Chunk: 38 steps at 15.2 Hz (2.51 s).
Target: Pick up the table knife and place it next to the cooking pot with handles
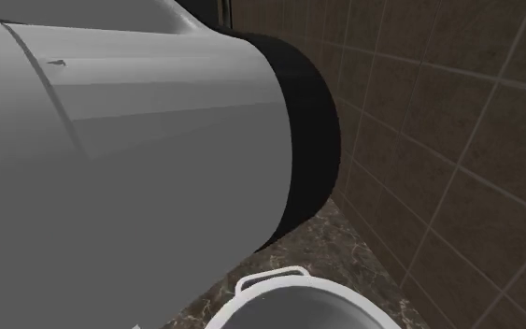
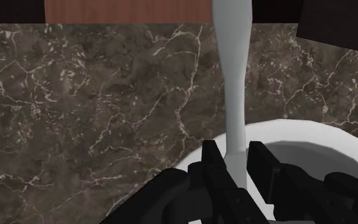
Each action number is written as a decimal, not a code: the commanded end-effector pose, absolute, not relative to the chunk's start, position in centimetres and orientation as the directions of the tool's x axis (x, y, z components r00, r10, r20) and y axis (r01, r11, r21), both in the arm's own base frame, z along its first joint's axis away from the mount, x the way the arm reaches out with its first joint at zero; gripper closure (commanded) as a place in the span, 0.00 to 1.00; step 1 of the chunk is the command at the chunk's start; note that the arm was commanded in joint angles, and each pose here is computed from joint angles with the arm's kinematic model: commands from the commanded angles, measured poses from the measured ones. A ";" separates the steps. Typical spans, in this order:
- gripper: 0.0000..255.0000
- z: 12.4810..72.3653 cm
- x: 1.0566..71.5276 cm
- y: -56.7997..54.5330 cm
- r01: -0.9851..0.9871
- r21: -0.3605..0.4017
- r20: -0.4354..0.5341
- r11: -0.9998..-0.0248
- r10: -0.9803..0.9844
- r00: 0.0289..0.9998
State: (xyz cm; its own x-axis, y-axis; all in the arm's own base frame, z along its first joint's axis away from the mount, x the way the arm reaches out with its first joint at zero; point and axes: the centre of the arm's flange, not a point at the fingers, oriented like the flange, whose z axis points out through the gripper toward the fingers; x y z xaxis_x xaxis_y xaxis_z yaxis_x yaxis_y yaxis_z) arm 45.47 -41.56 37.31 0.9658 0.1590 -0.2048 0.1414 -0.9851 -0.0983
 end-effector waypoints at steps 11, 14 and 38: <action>1.00 37.3 44.5 -57.3 0.143 -0.098 -0.205 -0.985 0.161 0.965; 1.00 37.3 44.2 -61.2 0.143 -0.098 -0.205 -0.985 0.161 0.965; 1.00 24.7 44.2 -61.2 0.143 -0.098 -0.205 -0.985 0.161 0.965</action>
State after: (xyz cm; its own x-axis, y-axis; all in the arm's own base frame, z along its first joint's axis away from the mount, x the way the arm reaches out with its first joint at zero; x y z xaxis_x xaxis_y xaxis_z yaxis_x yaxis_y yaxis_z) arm 44.09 -61.19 25.19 0.9654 0.1611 -0.2051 0.1434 -0.9847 -0.0987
